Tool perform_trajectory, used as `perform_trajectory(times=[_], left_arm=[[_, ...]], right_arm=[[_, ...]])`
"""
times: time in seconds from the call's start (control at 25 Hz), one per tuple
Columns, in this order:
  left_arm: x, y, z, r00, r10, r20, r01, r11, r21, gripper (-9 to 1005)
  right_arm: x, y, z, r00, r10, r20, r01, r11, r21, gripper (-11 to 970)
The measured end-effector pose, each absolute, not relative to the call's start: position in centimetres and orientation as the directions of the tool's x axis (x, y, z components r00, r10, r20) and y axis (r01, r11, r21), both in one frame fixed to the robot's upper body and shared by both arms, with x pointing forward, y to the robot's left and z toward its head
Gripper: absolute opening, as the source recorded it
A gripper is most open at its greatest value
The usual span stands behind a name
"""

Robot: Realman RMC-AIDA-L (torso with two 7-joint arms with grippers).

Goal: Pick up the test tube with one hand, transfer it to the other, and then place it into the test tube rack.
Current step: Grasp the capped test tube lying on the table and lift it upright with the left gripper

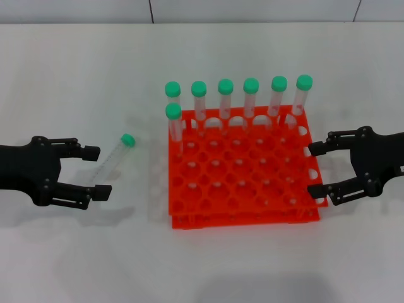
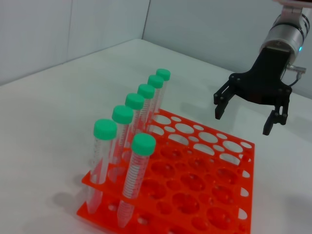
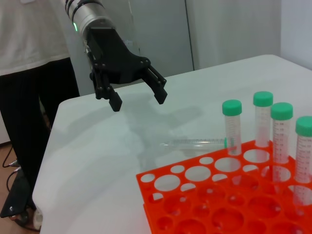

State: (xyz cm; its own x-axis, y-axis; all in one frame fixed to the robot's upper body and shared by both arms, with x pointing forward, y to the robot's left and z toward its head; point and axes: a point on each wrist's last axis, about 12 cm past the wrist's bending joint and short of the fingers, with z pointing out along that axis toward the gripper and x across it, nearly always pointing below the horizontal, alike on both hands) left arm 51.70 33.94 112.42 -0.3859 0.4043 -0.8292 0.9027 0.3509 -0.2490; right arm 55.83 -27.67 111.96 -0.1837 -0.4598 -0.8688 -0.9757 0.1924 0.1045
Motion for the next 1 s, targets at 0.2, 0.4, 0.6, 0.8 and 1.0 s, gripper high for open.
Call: perform_trajectory(times=[0.2, 0.4, 0.6, 0.8, 1.0], left_arm=[[51.68, 33.98, 112.39, -0.387, 0.404, -0.829, 0.902, 0.353, -0.249, 883], [51.65, 34.01, 112.32, -0.394, 0.409, -0.823, 0.899, 0.355, -0.254, 881], [51.66, 33.91, 112.27, -0.401, 0.408, -0.82, 0.897, 0.357, -0.262, 880], [51.67, 33.83, 112.13, -0.404, 0.409, -0.818, 0.895, 0.361, -0.262, 878], [51.87, 33.79, 111.76, -0.442, 0.406, -0.8, 0.873, 0.398, -0.28, 877]], right_arm=[[55.98, -27.81, 111.89, -0.187, -0.464, -0.866, -0.973, 0.208, 0.098, 853], [55.99, -27.79, 111.7, -0.191, -0.475, -0.859, -0.972, 0.212, 0.099, 853], [55.91, -27.73, 111.54, -0.193, -0.483, -0.854, -0.973, 0.209, 0.102, 853], [55.89, -27.7, 111.56, -0.193, -0.479, -0.857, -0.973, 0.208, 0.103, 853], [55.9, -27.56, 111.49, -0.19, -0.477, -0.858, -0.973, 0.208, 0.1, 854]])
